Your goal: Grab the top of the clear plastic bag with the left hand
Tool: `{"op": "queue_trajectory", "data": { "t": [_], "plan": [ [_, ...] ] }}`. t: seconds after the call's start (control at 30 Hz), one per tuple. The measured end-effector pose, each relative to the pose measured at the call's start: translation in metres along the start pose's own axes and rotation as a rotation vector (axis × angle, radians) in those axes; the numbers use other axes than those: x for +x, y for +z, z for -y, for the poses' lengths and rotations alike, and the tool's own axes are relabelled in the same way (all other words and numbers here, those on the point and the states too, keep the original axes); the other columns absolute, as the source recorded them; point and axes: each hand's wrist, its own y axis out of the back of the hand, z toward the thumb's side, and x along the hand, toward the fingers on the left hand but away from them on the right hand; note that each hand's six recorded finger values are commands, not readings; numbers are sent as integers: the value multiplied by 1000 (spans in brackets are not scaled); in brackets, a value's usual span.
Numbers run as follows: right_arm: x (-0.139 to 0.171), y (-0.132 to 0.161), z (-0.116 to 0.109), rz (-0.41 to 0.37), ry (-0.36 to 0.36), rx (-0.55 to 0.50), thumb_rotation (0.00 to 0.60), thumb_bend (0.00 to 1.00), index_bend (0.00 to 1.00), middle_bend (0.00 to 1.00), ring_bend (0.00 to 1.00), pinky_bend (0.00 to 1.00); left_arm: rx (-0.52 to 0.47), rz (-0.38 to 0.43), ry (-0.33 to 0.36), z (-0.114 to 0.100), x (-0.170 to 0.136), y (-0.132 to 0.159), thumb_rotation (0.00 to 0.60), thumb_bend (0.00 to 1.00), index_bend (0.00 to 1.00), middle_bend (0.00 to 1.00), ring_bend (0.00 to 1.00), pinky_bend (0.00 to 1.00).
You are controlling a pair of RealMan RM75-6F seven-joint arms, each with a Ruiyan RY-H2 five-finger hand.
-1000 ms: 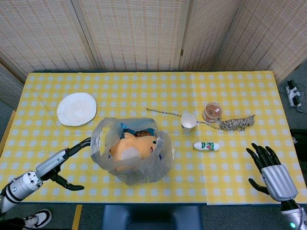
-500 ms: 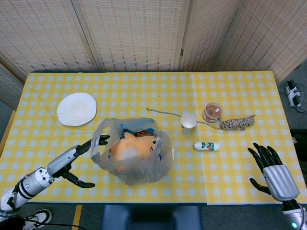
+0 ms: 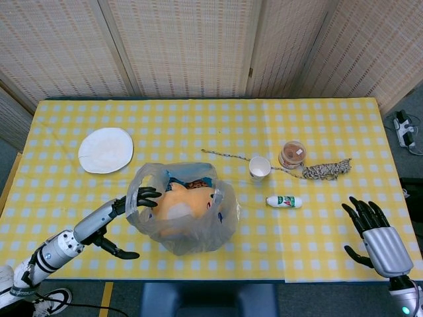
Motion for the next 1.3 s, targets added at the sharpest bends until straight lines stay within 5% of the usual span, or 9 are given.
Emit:
{"op": "queue_trajectory", "data": {
  "t": [0.93,1.3],
  "plan": [
    [0,2,4,-13,17,9,600,275,0,0,0,0,-37,-20,-151,33,57,1,600,106,205,134,22,0],
    [1,1,4,-12,18,9,600,275,0,0,0,0,-78,-46,-156,29,65,2,600,108,189,134,3,0]
  ]
}}
